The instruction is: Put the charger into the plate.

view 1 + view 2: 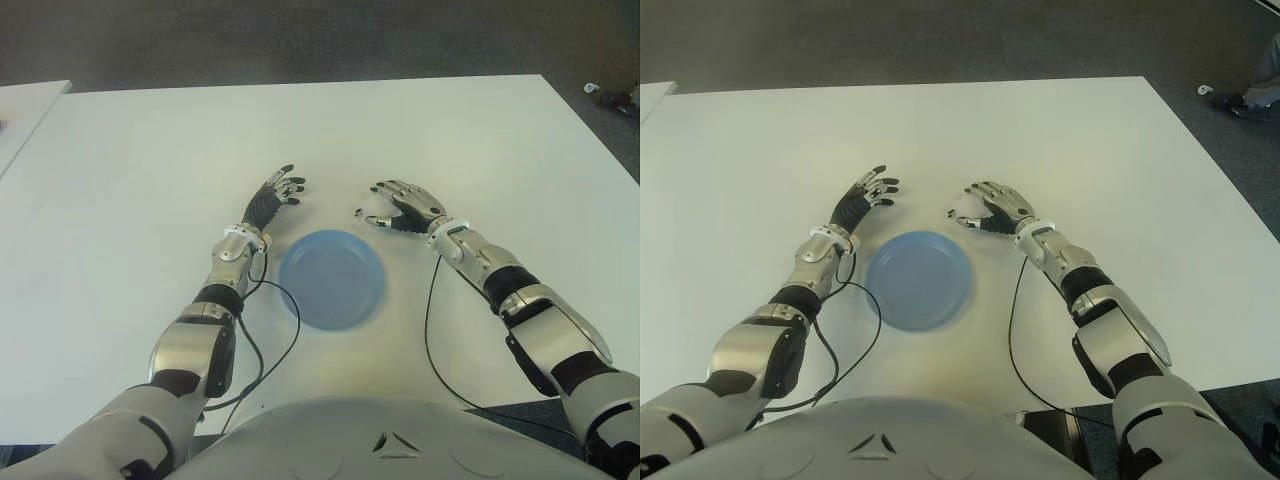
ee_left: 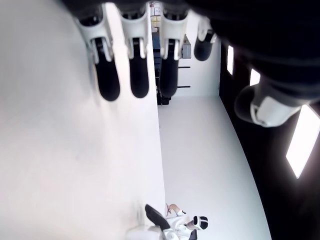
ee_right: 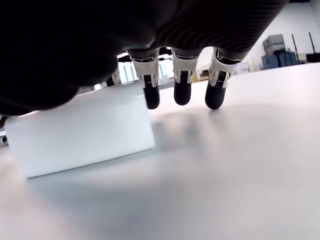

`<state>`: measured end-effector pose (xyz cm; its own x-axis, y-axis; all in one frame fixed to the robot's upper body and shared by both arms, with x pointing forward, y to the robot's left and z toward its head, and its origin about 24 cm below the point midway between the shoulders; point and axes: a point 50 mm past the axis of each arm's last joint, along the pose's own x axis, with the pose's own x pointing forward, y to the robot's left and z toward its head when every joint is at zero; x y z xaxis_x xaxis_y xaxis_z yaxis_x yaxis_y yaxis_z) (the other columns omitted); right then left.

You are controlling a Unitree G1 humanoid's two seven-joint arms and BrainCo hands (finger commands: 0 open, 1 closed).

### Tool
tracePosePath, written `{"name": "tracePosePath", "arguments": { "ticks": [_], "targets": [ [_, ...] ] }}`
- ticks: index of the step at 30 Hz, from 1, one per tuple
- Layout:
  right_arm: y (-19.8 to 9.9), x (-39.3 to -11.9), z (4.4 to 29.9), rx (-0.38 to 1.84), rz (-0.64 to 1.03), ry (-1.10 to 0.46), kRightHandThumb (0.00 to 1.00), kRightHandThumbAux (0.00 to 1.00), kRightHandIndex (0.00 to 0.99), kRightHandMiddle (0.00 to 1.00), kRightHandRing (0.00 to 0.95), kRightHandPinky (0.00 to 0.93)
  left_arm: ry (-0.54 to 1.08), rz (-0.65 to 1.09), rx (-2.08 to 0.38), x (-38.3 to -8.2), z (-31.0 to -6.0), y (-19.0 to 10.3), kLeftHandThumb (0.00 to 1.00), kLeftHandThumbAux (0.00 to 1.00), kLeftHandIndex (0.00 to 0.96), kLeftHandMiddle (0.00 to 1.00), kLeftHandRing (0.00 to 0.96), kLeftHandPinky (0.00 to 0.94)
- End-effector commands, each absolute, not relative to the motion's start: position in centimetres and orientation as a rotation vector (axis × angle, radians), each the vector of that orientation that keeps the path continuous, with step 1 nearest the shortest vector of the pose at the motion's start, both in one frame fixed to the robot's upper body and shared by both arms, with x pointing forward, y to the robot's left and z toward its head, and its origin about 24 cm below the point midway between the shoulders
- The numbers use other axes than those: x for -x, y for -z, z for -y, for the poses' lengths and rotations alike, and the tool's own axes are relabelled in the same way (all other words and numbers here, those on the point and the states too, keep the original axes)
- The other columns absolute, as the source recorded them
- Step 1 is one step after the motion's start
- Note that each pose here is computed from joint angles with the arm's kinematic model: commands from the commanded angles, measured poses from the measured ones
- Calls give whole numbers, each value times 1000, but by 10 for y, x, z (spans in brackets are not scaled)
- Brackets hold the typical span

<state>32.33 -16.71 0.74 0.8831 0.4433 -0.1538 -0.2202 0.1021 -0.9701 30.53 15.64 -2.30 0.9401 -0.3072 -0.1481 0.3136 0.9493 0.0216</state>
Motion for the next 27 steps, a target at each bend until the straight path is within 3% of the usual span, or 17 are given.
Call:
{"name": "tracePosePath", "arguments": {
  "ticks": [1,27],
  "targets": [
    [-6,-325,165,1408,203,-492,281,97,0,0,0,0,324,-299,-46,-283,-162,52,0,414,55,241,258,277],
    [-7,-327,165,1425,275,-404,246,113,0,0,0,0,323,-299,-56,-284,-163,51,0,405,60,245,260,275]
  ]
}}
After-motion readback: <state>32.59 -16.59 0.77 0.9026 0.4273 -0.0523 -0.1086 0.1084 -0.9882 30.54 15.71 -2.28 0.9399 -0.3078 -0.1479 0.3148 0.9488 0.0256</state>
